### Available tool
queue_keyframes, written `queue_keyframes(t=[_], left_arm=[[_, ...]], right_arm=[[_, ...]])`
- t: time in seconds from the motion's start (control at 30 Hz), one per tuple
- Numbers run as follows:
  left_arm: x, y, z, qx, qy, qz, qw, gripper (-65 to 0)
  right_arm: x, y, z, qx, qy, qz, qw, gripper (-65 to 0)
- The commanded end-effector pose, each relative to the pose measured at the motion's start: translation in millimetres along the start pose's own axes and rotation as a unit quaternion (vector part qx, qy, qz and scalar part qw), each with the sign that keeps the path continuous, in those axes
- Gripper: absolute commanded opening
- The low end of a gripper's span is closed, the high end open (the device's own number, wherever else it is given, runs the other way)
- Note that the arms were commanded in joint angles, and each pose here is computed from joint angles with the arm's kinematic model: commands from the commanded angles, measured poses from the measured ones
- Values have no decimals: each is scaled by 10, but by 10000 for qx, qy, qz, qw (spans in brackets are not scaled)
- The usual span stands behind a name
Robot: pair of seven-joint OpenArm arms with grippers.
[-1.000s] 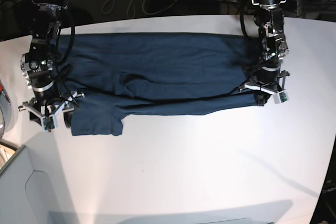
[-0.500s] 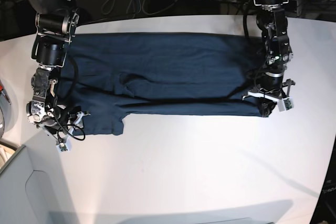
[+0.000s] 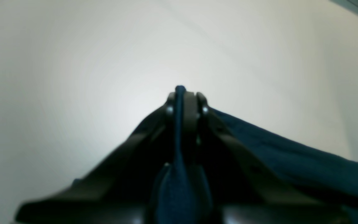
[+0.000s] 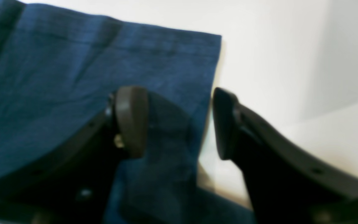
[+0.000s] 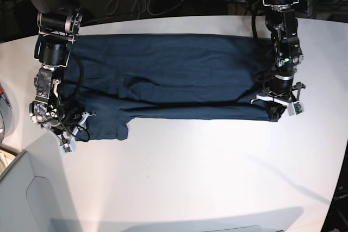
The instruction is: Fold the T-shirt properly
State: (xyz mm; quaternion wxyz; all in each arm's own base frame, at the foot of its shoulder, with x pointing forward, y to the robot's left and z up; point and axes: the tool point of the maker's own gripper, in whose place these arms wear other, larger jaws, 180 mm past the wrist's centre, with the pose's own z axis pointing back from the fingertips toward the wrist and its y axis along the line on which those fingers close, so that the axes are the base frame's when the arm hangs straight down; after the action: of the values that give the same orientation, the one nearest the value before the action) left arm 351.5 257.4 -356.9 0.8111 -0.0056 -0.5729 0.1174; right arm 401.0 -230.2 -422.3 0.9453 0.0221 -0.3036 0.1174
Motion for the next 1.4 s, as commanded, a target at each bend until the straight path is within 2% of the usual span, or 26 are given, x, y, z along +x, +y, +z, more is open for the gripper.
queue_keyframes(t=[0.0,0.07,0.1,0.2,0.33,0.5,0.57,0.77,0.97,1.37], left_arm=[[195,12,-18,-8,-293,-25,9996,-650],[190,15,-19,-5,-286,-24,9996,-650],[190,15,-19,-5,-286,-24,9996,-650],[187,10,-20,-10,-283,-33,9996,-650],[228,-1,-13,-22,-335,-39,9994,-650],[272,-7,-7,-33,-389,-52,9992,-650],[333,-32,4,-63,-467,-64,9989,-650],[505,-101,100,-163,-700,-153,9973,-650],[590,-57,231,-212,-785,-430,9958,-650],[259,87,433,-150,-372,-618,9973,-650]], right_arm=[[116,-73,54,-76,-67,109,9999,-490],[117,-72,54,-72,-71,104,9999,-630],[125,-72,59,-73,-81,105,9999,-650],[207,-84,103,-102,-205,144,9996,-648],[435,-131,392,-424,-645,465,9959,-648],[641,-12,997,-852,-1212,1273,9807,-648],[661,98,1196,-973,-1391,1433,9750,-648],[429,434,1669,-1134,-1656,1861,9618,-648],[151,677,1810,-979,-1654,1928,9622,-648],[-284,957,1802,-438,-1720,1949,9646,-648]])
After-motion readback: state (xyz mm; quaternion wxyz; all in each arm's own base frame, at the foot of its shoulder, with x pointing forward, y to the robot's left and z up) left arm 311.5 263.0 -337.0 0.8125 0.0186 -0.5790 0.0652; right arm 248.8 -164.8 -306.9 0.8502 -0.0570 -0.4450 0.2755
